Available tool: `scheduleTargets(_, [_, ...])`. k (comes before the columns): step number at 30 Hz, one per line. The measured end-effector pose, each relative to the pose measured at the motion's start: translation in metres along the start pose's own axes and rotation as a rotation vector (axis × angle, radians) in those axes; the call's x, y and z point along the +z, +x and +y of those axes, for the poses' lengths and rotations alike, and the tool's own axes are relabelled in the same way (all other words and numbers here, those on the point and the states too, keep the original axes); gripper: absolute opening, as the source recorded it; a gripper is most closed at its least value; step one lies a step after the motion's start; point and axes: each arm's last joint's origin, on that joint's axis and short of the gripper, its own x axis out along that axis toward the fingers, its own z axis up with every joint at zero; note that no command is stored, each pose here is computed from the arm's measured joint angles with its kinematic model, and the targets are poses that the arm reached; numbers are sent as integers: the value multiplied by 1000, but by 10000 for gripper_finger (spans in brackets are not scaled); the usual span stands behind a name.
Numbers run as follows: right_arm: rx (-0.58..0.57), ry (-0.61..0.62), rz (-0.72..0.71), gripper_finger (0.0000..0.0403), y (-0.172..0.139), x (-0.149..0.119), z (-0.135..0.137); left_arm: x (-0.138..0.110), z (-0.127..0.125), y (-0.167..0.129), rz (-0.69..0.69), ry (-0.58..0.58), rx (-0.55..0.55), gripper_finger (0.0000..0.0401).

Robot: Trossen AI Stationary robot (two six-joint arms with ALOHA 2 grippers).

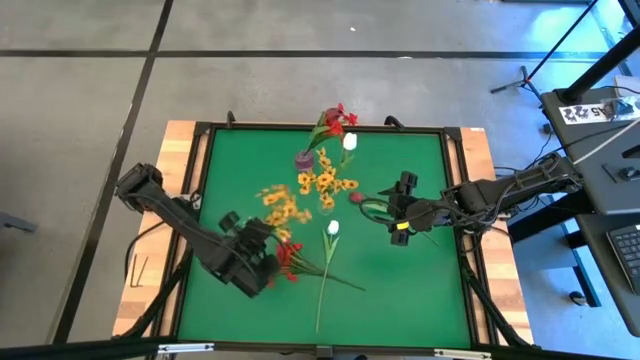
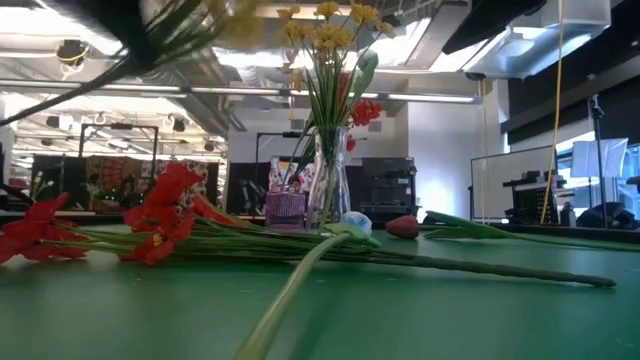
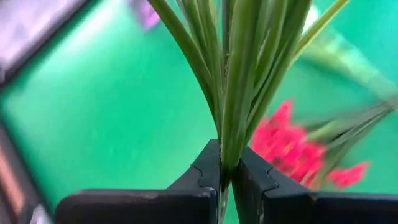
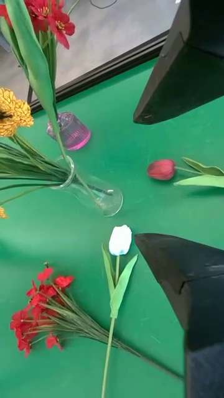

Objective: Sort flowers into vase by color
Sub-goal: Put the yellow flowers into the transparent vase

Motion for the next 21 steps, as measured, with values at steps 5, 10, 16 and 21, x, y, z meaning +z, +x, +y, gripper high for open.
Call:
scheduleTargets(5, [8,10,-43,301,0,5,1,25,-3,-27,-130,42,-76,15])
scheduleTargets(10, [86,-1,-119,301,-1,13,4,46,-2,-61,-251,72,-152,15])
scheduleTargets(16, [208,-21,-281,301,-5,30,8,66,1,-100,-494,93,-185,15])
scheduleTargets(21, [272,-22,-501,301,-13,50,8,87,-8,-117,-606,202,-244,15])
